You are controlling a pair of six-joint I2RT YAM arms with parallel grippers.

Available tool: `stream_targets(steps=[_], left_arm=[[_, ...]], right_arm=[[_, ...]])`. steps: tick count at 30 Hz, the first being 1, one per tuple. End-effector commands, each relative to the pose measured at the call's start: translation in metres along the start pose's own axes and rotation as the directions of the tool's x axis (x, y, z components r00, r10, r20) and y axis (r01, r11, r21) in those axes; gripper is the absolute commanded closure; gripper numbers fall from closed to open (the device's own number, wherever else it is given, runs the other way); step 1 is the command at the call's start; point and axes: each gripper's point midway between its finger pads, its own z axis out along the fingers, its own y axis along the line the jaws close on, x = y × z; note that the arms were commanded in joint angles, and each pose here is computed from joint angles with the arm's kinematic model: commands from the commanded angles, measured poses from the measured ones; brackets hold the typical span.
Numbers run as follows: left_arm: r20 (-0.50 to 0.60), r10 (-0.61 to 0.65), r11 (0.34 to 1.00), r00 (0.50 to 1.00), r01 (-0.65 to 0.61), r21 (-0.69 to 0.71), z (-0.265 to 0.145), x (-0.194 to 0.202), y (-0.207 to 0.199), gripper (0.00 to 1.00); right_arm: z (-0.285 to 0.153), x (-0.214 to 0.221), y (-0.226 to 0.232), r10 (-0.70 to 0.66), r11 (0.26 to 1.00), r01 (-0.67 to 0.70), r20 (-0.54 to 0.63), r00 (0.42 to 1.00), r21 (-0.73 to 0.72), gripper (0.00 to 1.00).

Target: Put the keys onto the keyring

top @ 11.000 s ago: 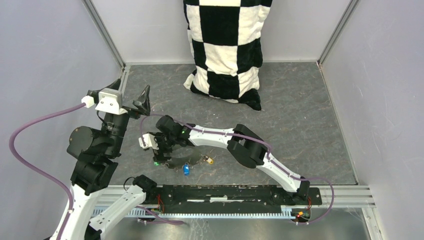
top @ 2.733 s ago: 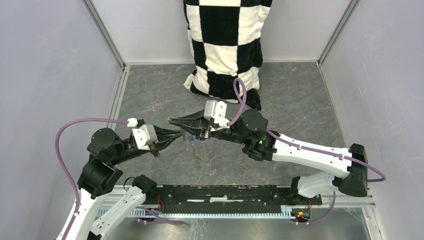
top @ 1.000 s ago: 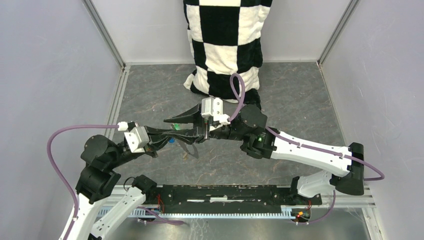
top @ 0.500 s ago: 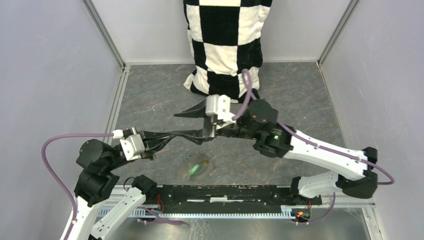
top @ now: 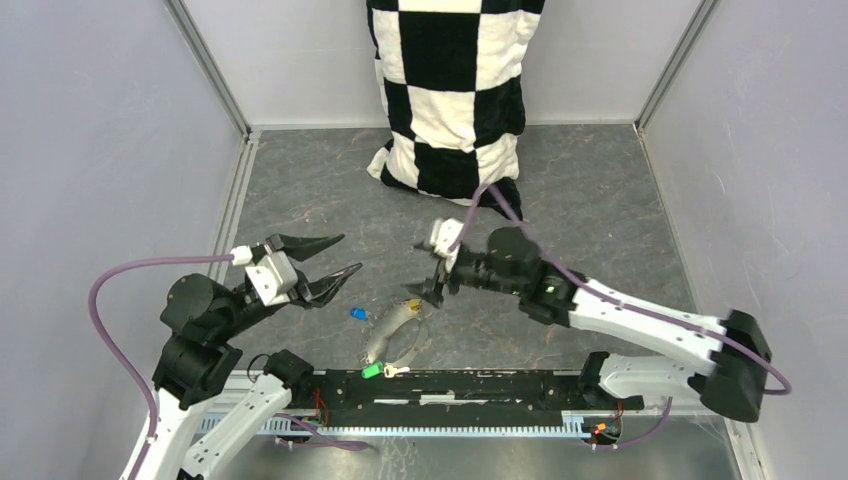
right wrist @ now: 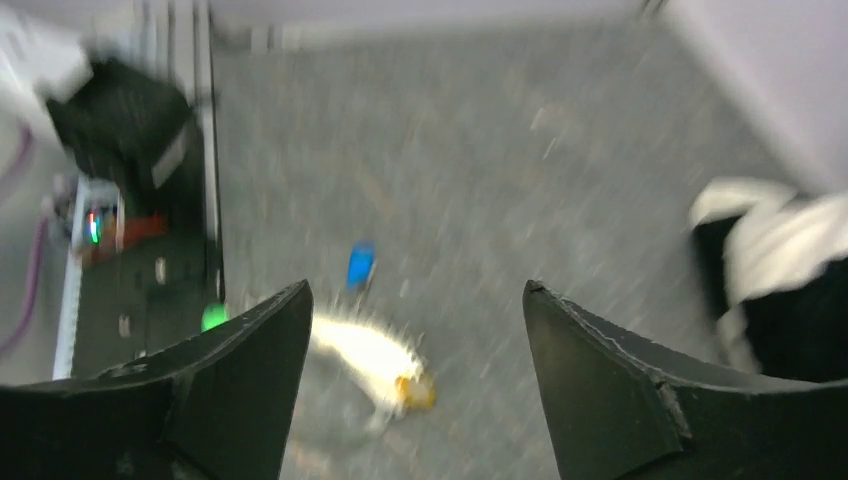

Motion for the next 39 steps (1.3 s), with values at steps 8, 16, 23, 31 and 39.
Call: stream_targets(steps=[8,16,23,31,39], left_arm=[[-0.150,-0.097,0.846,0.984,0.002,-0.533,-0.009,0.045,0.100,0.22],[-0.226,-0.114,0.763,0.967,-0.060,-0.644,-0.022,0.066,0.121,0.14],[-0.224,-0.115,0.788,0.968,-0.049,-0.613,-0.020,0.066,0.114,0.13],[-0.201,-0.104,0.802,0.974,-0.037,-0.596,-0.021,0.060,0.109,0.13],[-0.196,-0.094,0.808,0.976,-0.040,-0.587,-0.022,0.059,0.107,0.12]], right_arm=[[0.038,0.141,0.118,-0.308,0.850,0.205,-0.143,0.941,-0.485,0.10],[0.064,0.174,0.170,-0.339,0.735,0.179,-0.126,0.932,-0.655,0.29],[0.042,0.213,0.186,-0.325,0.736,0.106,-0.212,0.922,-0.669,0.34],[0.040,0.249,0.190,-0.332,0.769,0.063,-0.313,0.890,-0.636,0.39],[0.049,0.255,0.184,-0.328,0.798,0.070,-0.333,0.884,-0.598,0.47]])
